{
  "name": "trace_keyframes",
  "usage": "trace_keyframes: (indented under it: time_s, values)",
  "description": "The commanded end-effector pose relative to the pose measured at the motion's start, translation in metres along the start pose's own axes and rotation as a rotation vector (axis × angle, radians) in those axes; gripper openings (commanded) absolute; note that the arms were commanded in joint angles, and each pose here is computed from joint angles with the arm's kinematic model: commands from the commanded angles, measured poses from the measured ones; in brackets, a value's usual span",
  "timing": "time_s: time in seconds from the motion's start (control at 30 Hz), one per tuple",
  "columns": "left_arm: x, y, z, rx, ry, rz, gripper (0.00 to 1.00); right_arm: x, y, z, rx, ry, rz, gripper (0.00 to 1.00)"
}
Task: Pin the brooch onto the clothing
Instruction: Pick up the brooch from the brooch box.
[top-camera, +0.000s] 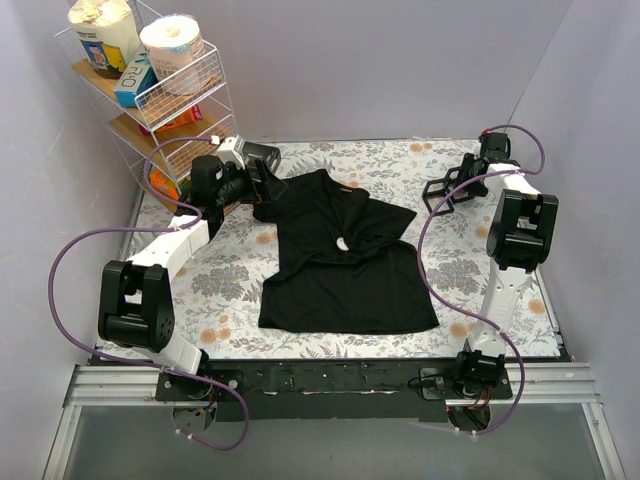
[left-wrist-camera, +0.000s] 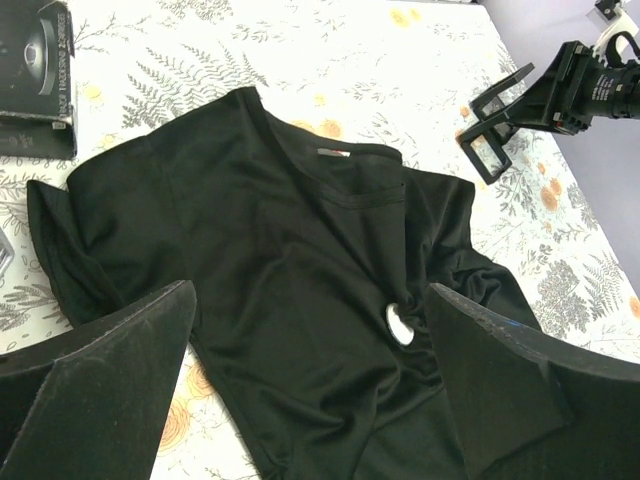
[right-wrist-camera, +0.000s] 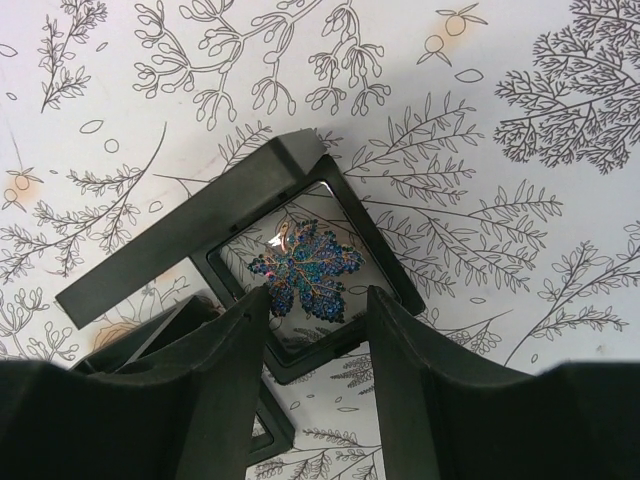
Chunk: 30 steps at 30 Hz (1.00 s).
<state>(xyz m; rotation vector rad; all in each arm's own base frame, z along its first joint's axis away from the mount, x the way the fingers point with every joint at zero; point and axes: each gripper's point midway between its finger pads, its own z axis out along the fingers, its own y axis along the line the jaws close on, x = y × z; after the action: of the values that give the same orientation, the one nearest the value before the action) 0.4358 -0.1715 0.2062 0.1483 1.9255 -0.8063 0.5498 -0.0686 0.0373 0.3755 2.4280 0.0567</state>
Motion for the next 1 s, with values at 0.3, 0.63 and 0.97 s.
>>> trace_keyframes:
  time_s: [0.3,0.63,0.97]
  values:
    - [-0.007,-0.002,-0.01,0.013,-0.056,0.045,0.98,0.002,0.009,0.007,-0.073,0.023,0.043,0.45]
    - [-0.009,0.002,-0.014,-0.016,-0.062,0.068,0.98,0.011,0.011,0.003,-0.178,0.016,0.239,0.22]
    - [-0.005,-0.002,-0.012,0.016,-0.055,0.045,0.98,-0.003,0.013,-0.007,-0.247,-0.072,0.306,0.05]
